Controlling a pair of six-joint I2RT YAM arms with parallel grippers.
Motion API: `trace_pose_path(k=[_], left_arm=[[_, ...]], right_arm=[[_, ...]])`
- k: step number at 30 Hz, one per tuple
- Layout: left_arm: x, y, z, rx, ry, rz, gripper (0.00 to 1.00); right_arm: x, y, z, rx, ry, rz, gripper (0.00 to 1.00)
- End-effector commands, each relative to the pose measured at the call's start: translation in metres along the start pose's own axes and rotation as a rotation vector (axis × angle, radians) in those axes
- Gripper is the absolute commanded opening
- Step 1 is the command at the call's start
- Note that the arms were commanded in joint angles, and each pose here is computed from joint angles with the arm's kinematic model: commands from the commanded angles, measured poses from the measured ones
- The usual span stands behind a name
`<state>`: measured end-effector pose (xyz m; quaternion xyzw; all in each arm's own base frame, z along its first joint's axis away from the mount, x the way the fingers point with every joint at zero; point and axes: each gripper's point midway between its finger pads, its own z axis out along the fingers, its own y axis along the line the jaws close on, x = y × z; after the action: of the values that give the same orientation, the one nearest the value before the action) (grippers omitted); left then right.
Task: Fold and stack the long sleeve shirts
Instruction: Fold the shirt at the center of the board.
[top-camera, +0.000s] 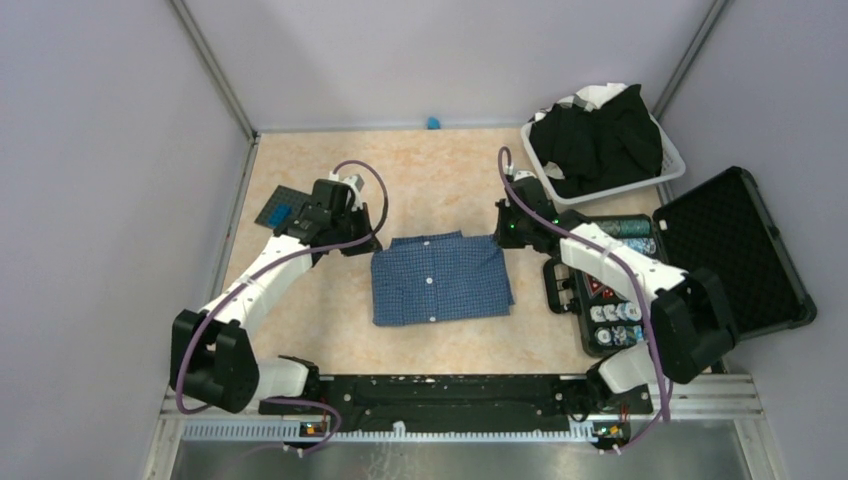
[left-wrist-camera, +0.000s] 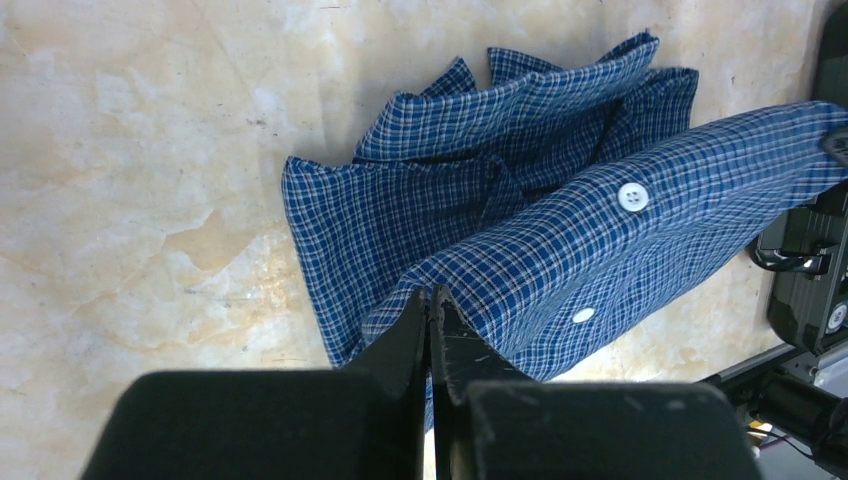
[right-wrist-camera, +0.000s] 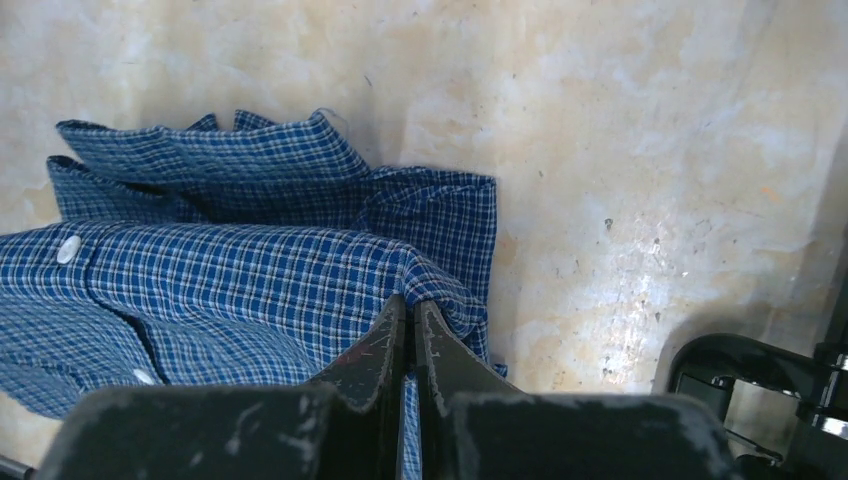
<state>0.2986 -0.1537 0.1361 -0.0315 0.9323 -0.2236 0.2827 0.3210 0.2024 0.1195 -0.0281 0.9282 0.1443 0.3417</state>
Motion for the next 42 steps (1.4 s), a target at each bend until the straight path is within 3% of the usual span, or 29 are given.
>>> trace_pose_path(k=[1,8,32,36,38,40,42], left_arm=[[-0.019,0.002,-0.011,-0.024,-0.062,0.031,0.00],[-0.050,0.002,-0.006,-0.016,-0.151,0.046,0.00],[-0.066,-0.021,-0.050,0.056,-0.234,0.102,0.00],[-0.100,-0.017,-0.044,0.030,-0.321,0.084,0.00],[-0.127,0.005,-0.016,-0.045,-0.329,0.055,0.00],[-0.155,0.033,0.013,-0.149,-0.352,0.045,0.21],[-0.179,0.059,0.035,-0.179,-0.341,-0.013,0.66]], right_arm=[[-0.016,-0.001,-0.014,-0.020,-0.078,-0.040,0.00],[-0.039,0.005,-0.017,-0.068,-0.138,-0.060,0.00],[-0.064,0.010,-0.075,-0.111,-0.240,-0.071,0.00],[-0.087,0.013,-0.063,-0.105,-0.251,-0.075,0.00],[-0.107,0.008,-0.044,-0.096,-0.254,-0.063,0.02],[-0.126,-0.009,-0.018,-0.053,-0.246,-0.039,0.30],[-0.143,-0.024,0.003,-0.032,-0.229,-0.009,0.62]])
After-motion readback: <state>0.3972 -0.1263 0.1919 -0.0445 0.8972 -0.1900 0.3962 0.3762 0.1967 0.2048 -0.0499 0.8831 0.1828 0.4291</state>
